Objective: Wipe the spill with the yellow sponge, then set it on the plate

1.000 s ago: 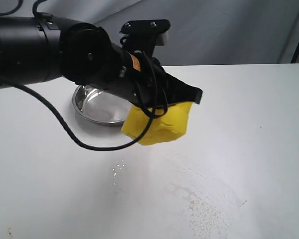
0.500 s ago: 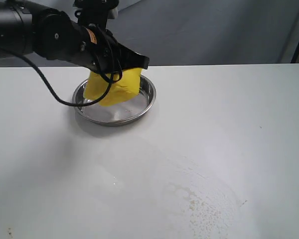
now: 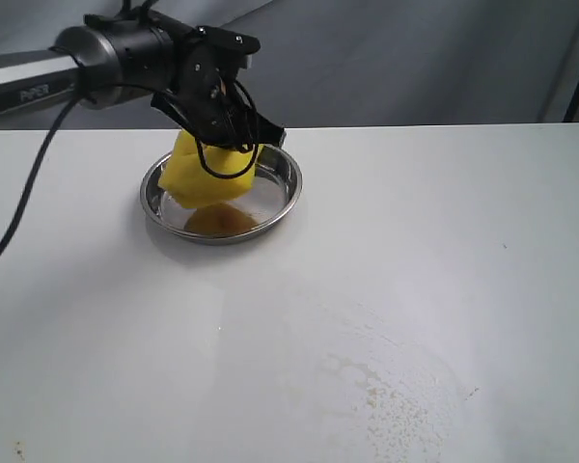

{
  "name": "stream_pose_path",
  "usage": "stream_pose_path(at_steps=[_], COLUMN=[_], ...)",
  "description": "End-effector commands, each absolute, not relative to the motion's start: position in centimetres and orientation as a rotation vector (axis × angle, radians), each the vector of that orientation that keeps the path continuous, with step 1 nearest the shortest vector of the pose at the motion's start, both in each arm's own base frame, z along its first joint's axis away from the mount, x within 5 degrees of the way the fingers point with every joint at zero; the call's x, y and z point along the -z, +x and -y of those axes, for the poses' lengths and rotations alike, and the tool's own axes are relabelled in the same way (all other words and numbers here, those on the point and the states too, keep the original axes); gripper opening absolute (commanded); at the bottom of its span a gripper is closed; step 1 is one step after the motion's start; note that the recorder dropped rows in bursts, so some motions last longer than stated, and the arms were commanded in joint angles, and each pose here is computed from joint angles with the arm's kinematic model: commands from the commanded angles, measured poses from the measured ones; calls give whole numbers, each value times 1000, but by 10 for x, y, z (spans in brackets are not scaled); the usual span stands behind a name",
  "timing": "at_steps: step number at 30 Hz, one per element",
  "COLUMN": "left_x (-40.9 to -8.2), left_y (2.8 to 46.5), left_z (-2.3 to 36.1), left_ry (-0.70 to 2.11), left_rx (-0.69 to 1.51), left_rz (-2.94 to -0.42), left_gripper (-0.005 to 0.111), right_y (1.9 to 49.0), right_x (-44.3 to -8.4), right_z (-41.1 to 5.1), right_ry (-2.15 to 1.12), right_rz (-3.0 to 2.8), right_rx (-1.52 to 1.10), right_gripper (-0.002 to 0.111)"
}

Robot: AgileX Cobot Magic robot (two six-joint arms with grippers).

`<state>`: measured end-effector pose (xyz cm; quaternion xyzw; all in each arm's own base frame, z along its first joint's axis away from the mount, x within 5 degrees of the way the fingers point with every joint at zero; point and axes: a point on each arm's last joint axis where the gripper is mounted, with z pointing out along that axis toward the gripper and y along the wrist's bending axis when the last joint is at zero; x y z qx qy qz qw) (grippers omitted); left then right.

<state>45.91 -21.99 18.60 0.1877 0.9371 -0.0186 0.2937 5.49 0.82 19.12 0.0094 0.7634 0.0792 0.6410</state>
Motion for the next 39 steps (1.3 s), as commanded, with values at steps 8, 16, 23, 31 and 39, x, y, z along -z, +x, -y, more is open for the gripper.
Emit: stream_pose_path(at_steps=[8,16,23,31,39], left_x=[-168,-178,-228,-274,-297], left_y=[466,460,445,412,388], left_z=[223,223,226,215,186], left_ry=[502,418,350,348,312], left_rx=[31,75,237,269,58], left_rz=[-2552,-2609,-2586,-2719,-2784], left_gripper=[33,58,63,9,0], right_y=[55,55,55,55,55], right_x=[-192,-192,-192,-192,-192], right_z=[-8,-7,-6,-3,-3], right_ry=[26,18,-23,-121,-121], right_rz=[-1719,-1720,-1721,-1718,-1718], right_rx=[-174,-163,-107,30,30], right_gripper=[0,0,0,0,0])
